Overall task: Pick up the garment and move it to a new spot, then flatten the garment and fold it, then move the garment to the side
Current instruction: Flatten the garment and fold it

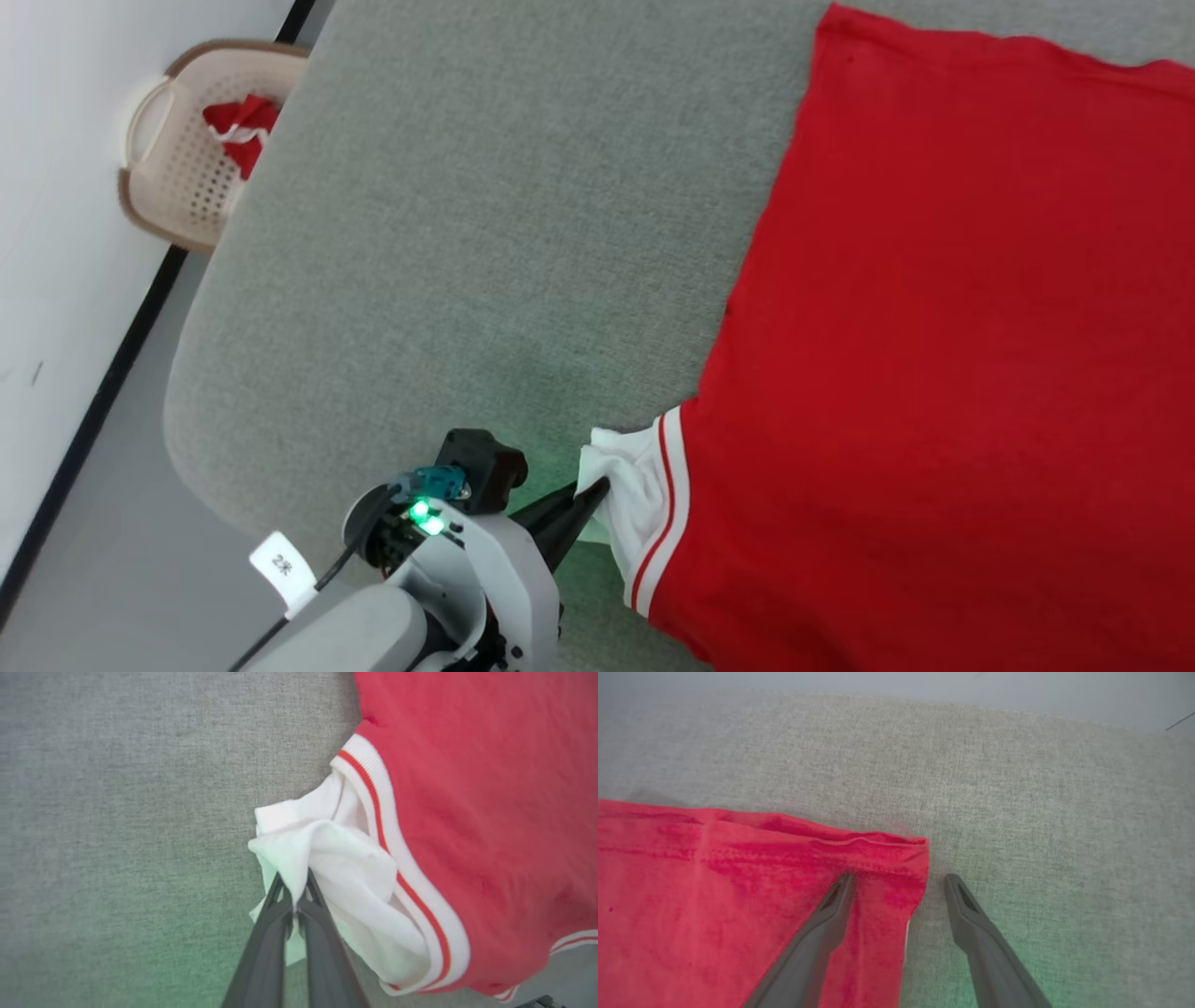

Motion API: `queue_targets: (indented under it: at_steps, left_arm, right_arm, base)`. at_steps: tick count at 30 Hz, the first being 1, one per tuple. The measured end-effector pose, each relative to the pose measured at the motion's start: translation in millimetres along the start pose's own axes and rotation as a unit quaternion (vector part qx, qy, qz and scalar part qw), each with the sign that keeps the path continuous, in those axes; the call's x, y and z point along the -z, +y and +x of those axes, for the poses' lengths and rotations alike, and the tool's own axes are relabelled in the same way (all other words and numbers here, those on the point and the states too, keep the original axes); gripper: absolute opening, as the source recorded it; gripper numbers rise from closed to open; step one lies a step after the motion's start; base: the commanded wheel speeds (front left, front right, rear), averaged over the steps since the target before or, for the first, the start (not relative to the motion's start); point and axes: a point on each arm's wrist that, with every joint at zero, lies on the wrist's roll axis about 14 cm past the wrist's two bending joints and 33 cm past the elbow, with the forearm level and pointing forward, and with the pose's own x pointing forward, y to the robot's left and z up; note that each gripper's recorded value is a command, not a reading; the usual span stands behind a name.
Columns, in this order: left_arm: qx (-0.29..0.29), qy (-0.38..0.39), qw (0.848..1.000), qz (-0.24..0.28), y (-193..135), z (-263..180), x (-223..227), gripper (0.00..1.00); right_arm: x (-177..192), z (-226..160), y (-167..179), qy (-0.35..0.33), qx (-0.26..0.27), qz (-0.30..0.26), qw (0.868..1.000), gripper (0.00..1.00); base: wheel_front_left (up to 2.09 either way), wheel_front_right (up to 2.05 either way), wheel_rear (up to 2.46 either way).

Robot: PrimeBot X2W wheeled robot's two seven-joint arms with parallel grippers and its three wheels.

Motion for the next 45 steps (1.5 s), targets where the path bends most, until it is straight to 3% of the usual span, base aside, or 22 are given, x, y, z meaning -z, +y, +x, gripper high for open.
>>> queue_targets:
  at_steps: [2,3,4,12,15,29,39,45]
  left_arm:
    - [-0.004,0.003,1.000,-0.002,3.0,1.1,1.9,0.00]
    - [-0.006,0.003,1.000,-0.003,4.2,1.7,2.9,0.00]
    - [-0.007,0.004,1.000,-0.005,5.5,2.3,3.7,0.00]
    - [-0.014,-0.001,1.000,-0.009,14.0,4.9,2.1,0.00]
    - [-0.017,-0.006,1.000,-0.007,18.8,4.7,-0.1,0.00]
    - [-0.014,-0.027,1.000,0.005,21.0,-7.1,-12.3,0.00]
    - [0.001,-0.037,0.999,0.010,7.6,-12.9,-16.7,0.00]
    - [0.018,-0.045,0.999,0.018,-5.3,-12.8,-22.7,0.00]
  right_arm:
    - [1.8,6.6,0.3,0.014,0.004,-0.004,1.000,0.97]
    - [2.9,9.2,0.7,0.021,0.004,-0.004,1.000,0.11]
    - [3.6,11.2,1.2,0.027,0.004,-0.003,1.000,0.00]
    - [3.7,4.4,10.1,0.027,0.001,-0.025,0.999,0.00]
    - [7.3,-5.2,14.3,0.028,0.004,-0.061,0.998,0.00]
    - [39.3,-85.1,26.4,0.002,-0.052,-0.119,0.992,0.00]
    - [92.1,-146.9,-3.8,-0.014,-0.058,-0.088,0.994,0.00]
    - [142.4,-172.1,-21.3,-0.004,-0.054,-0.038,0.998,0.00]
  base:
    - [0.00,0.00,0.00]
    - [0.00,0.00,0.00]
    - [0.00,0.00,0.00]
    - [0.00,0.00,0.00]
    - [0.00,0.00,0.00]
    - [0.00,0.00,0.00]
    - [0.00,0.00,0.00]
    - [0.00,0.00,0.00]
